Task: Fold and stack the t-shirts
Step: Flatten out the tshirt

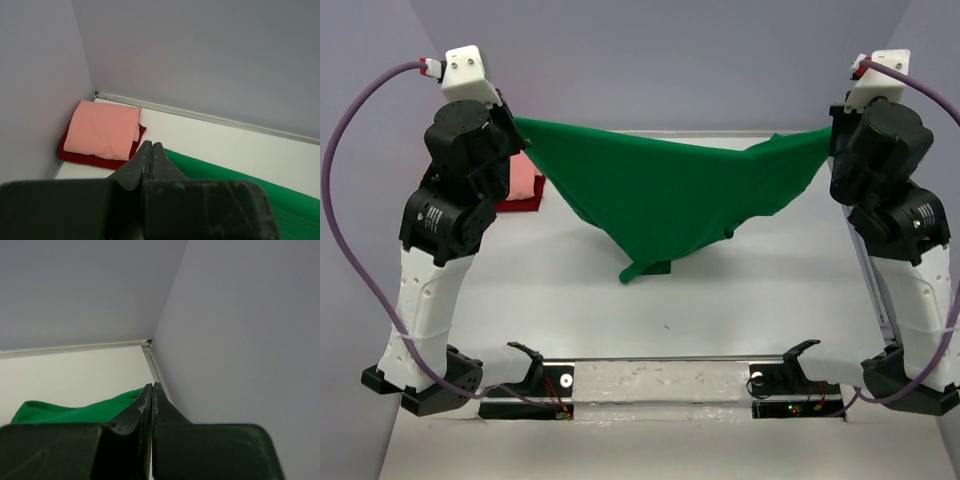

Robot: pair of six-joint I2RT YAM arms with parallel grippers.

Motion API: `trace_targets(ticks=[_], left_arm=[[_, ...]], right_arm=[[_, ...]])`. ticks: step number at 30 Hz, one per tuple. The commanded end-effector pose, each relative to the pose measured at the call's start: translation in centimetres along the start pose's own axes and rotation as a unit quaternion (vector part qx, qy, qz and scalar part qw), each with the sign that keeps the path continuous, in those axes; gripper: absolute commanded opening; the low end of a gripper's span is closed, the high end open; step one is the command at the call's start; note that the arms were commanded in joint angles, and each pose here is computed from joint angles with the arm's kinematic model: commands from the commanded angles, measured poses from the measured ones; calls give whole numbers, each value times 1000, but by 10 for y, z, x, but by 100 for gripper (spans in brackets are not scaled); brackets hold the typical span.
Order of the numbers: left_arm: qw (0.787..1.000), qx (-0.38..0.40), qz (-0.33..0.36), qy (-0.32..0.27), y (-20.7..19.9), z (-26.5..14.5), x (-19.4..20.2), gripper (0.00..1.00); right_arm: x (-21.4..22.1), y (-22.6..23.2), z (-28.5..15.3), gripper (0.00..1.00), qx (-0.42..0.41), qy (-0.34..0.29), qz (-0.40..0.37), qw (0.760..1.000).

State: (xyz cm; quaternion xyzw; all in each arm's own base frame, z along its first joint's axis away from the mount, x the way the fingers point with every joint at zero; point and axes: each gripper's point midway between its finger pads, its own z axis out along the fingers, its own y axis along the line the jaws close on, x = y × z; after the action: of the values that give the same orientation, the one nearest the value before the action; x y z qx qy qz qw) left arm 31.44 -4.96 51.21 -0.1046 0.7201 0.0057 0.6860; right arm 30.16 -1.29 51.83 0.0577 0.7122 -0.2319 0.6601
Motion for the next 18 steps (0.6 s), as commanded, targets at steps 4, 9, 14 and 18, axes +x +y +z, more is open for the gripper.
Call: trace_targets(ticks=[4,9,14,18], left_arm=[[997,-29,-25,-60,39,-42,-32,0],[998,-28,-23,-60,33,-36,-36,0],[996,-43,-26,-71,39,-40,-45,0],[997,-46,-21,-66,48,-48,-33,0]], right_arm=[[-25,-67,-48,0,69,-60,28,995],[-27,-63,-46,0,71,-64,16,995],[-32,-78,-54,0,92,-76,12,993],[-20,-64,-48,0,88,-64,-6,994]])
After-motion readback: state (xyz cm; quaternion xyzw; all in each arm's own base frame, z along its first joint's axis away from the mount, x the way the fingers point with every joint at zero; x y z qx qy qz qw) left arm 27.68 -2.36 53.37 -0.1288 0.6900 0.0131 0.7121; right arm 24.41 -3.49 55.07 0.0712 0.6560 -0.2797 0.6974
